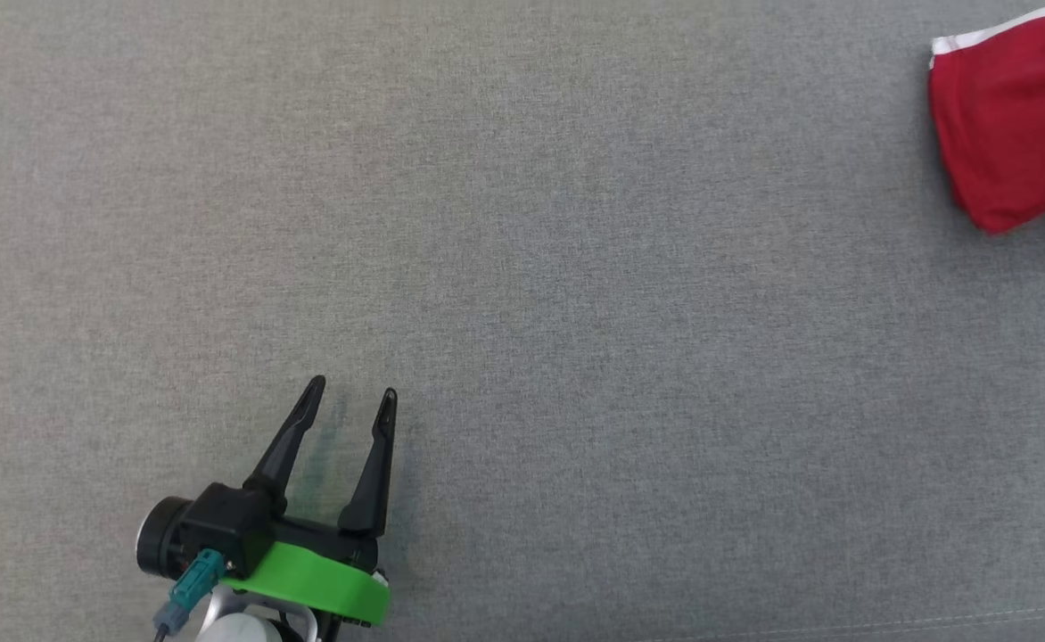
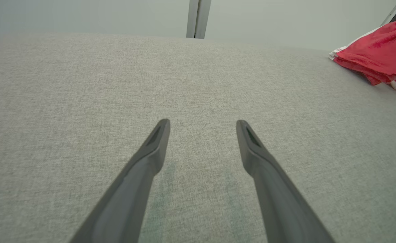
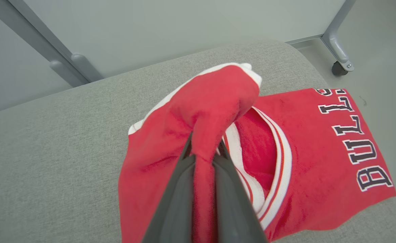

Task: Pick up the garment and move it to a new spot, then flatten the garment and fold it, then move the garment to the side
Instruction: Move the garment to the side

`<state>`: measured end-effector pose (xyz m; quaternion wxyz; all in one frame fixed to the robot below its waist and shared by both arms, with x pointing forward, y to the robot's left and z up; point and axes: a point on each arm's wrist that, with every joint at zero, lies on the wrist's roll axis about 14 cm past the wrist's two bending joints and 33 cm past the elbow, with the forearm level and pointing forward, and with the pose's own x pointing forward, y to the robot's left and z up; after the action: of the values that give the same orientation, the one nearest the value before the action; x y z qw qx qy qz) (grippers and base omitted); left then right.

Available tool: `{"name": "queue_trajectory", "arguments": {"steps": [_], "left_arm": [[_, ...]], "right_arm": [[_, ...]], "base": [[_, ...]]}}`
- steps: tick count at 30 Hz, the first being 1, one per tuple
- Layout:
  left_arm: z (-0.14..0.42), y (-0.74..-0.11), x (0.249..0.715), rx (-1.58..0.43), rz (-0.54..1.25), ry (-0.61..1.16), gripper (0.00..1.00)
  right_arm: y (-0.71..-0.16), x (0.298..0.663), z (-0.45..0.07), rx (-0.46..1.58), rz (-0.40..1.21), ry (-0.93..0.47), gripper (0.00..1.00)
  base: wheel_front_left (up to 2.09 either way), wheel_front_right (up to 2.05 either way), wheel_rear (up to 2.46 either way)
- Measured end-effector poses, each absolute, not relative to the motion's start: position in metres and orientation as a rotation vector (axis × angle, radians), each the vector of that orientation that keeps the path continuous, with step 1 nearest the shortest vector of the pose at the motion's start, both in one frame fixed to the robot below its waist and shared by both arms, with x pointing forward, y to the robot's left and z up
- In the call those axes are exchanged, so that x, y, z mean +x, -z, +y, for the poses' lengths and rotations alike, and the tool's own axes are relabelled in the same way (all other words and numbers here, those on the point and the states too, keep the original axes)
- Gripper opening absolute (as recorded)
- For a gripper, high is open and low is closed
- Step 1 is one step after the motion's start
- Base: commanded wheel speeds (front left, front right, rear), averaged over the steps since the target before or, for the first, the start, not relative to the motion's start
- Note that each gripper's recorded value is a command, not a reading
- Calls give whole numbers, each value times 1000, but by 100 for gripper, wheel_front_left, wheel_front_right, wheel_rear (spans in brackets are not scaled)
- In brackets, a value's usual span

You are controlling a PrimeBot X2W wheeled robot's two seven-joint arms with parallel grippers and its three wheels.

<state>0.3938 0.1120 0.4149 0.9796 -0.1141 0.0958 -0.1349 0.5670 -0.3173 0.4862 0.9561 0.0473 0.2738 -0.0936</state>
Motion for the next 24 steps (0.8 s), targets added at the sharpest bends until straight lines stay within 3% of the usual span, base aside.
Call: {"name": "queue_trajectory", "arguments": {"steps": [15,16,17,18,24], "left_arm": [[128,-396,397,-210,242,240,100],[128,-395,397,-210,243,240,100],[128,-395,397,-211,244,240,100],[128,-394,397,-212,245,242,100],[125,-394,398,-217,246,243,100]], "right_arm": [[-503,570,-377,-57,591,309,0],[-504,568,-384,-86,594,324,20],[-504,563,-394,-124,601,348,65],[-503,557,-403,-153,608,372,100],[-502,528,-445,-297,617,478,100]], "base": [[0,0,0],[0,0,0],[0,0,0],[0,0,0],[0,0,0]]}}
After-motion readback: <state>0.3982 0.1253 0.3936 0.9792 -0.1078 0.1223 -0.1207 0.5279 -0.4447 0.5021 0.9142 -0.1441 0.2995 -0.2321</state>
